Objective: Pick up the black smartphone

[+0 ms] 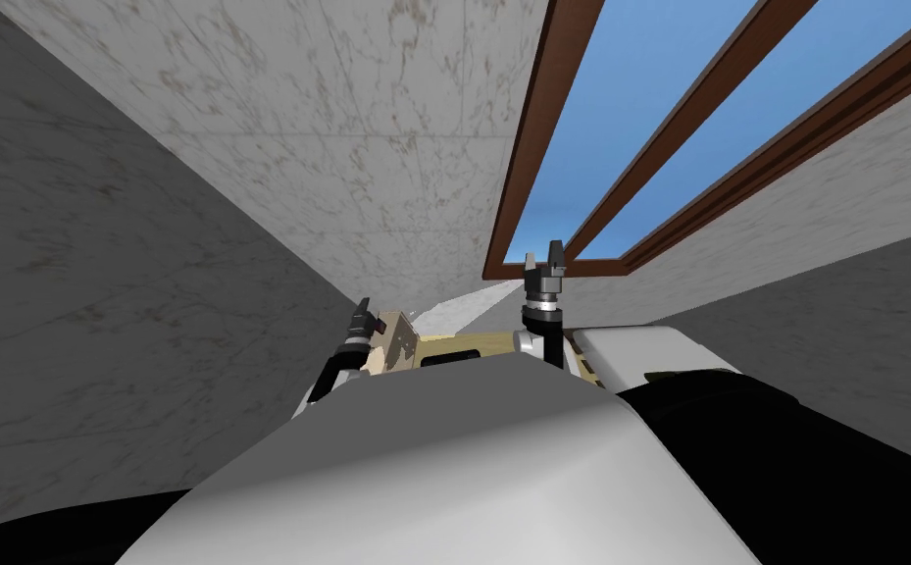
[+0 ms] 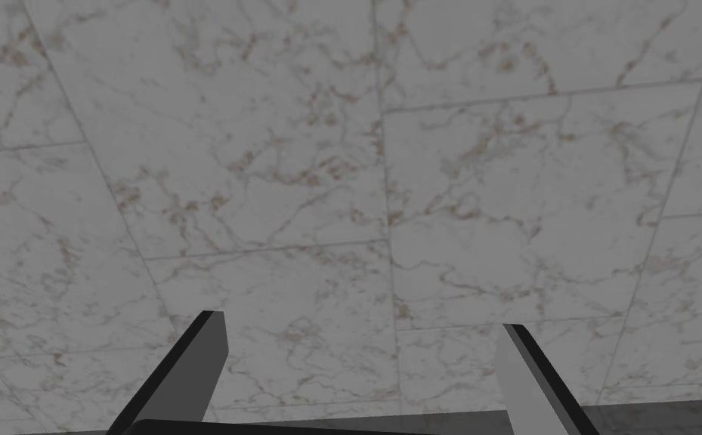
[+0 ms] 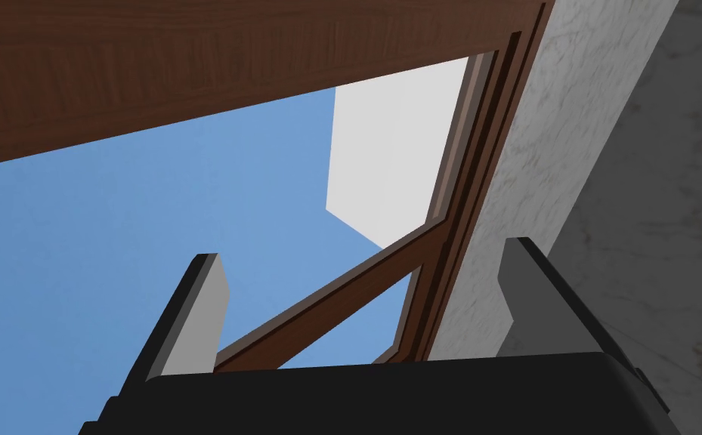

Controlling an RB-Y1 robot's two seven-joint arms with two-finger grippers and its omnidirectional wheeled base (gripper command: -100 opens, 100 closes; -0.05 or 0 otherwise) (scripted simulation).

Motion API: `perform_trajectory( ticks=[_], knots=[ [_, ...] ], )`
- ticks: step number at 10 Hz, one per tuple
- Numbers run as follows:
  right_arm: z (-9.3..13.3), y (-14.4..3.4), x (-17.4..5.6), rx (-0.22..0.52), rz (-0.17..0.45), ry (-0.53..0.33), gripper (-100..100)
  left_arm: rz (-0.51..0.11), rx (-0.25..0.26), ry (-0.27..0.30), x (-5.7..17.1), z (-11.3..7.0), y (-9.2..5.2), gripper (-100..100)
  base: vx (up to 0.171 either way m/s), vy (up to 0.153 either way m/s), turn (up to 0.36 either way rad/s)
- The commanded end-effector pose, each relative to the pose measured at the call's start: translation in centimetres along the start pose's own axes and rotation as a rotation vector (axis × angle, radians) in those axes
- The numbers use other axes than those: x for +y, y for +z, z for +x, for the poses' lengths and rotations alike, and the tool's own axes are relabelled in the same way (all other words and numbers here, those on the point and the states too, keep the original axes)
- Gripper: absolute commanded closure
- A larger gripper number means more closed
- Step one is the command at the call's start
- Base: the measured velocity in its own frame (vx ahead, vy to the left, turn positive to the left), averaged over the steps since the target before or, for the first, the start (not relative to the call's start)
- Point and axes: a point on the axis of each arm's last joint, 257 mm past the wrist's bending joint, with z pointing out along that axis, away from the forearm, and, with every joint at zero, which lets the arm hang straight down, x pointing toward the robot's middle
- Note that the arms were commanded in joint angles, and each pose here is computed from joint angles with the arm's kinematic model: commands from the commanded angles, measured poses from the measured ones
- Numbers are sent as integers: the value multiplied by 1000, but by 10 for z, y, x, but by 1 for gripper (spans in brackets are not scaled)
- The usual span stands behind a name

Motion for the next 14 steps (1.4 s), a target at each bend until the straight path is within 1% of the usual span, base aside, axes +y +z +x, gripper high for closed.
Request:
perform_trajectory(
  ticks=[1, 2, 3, 4, 5, 6, 7, 9, 10, 11, 12, 13, 14],
  knots=[
    [0, 0, 0, 0, 0, 0, 0, -58, 7, -1, 16, 1, -3, -100, -16, -6, -53],
    [0, 0, 0, 0, 0, 0, 0, -108, 13, -4, 34, -2, -5, -100, -16, -5, -86],
    [0, 0, 0, 0, 0, 0, 0, -135, 17, -4, 41, -1, -6, -100, -14, -3, -50],
    [0, 0, 0, 0, 0, 0, 0, -146, 18, -4, 43, -1, -7, -100, -6, -2, 3],
    [0, 0, 0, 0, 0, 0, 0, -206, 27, -7, 63, -3, -11, -100, -7, -7, -98],
    [0, 0, 0, 0, 0, 0, 0, -230, 31, -7, 69, -2, -12, -100, -8, -5, -49],
    [0, 0, 0, 0, 0, 0, 0, -278, 39, -8, 85, -5, -16, -100, -8, -9, -71],
    [0, 0, 0, 0, 0, 0, 0, -322, 47, -8, 96, -3, -19, -100, -4, -4, -25],
    [0, 0, 0, 0, 0, 0, 0, -373, 57, -9, 113, -6, -24, -100, -1, -8, -76],
    [0, 0, 0, 0, 0, 0, 0, -397, 62, -9, 119, -4, -27, -100, -1, -4, -44],
    [0, 0, 0, 0, 0, 0, 0, -409, 65, -9, 121, -4, -28, -100, 0, 0, 0],
    [0, 0, 0, 0, 0, 0, 0, -467, 77, -9, 139, -6, -34, -100, 1, -7, -71],
    [0, 0, 0, 0, 0, 0, 0, -490, 82, -9, 144, -5, -37, -100, 1, -6, -44]
  ],
)
